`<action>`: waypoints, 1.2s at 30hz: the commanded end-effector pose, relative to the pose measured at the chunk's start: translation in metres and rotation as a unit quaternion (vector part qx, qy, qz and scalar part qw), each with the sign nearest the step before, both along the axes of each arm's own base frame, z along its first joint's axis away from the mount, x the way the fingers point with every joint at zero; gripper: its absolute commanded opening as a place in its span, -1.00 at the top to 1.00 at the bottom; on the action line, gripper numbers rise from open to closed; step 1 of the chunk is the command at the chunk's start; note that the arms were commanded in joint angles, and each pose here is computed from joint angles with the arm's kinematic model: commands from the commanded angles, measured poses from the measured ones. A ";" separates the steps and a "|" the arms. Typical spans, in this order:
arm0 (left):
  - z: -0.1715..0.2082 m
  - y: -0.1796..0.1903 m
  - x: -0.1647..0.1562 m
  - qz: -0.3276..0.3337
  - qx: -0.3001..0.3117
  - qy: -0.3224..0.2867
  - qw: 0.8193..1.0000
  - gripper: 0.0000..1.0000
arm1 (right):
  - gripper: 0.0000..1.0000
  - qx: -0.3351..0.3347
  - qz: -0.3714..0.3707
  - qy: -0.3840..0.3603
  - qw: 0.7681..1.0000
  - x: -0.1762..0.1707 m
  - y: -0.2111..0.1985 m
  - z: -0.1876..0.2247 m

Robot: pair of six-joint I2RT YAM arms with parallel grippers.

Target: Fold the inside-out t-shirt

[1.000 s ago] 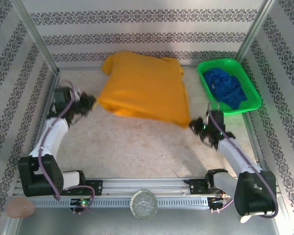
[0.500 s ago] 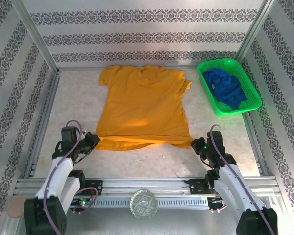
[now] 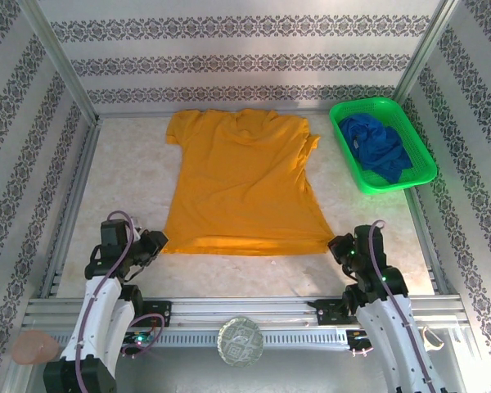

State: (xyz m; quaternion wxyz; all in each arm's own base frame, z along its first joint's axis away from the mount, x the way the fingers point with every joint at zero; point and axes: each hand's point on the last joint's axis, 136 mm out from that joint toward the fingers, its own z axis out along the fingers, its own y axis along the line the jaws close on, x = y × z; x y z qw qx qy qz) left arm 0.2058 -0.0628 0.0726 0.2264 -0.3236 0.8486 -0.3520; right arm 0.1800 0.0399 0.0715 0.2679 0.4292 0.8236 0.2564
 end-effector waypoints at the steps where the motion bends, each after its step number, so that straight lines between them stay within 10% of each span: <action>1: 0.029 0.002 0.009 -0.004 0.012 -0.024 1.000 0.09 | 1.00 -0.028 -0.044 0.042 0.998 -0.019 -0.017 -0.010; 2: 0.036 0.002 0.011 -0.008 0.018 -0.030 0.999 -0.06 | 1.00 -0.028 -0.044 0.046 0.998 -0.019 -0.017 -0.012; 4: 0.051 0.002 0.014 -0.021 0.035 -0.042 0.998 -0.20 | 0.11 -0.030 -0.040 0.060 0.997 -0.022 -0.017 -0.015; 6: 0.064 -0.002 0.017 -0.040 0.046 -0.054 0.997 -0.28 | -0.14 -0.045 -0.032 0.067 0.996 -0.025 -0.019 -0.012; 14: 0.082 -0.070 0.021 -0.232 0.177 -0.070 0.954 -0.36 | -0.20 -0.089 0.091 0.002 0.992 0.009 0.007 0.041; 19: 0.053 -0.136 0.014 -0.404 0.295 -0.054 0.864 -0.36 | -0.26 -0.133 0.238 0.014 0.962 0.031 0.064 0.048; 25: 0.010 -0.190 0.005 -0.511 0.353 -0.048 0.782 -0.34 | -0.31 -0.134 0.249 0.027 0.959 0.042 0.096 0.026; 36: -0.025 -0.244 0.002 -0.568 0.334 -0.054 0.750 -0.24 | -0.41 -0.080 0.182 0.035 0.980 0.027 0.075 0.001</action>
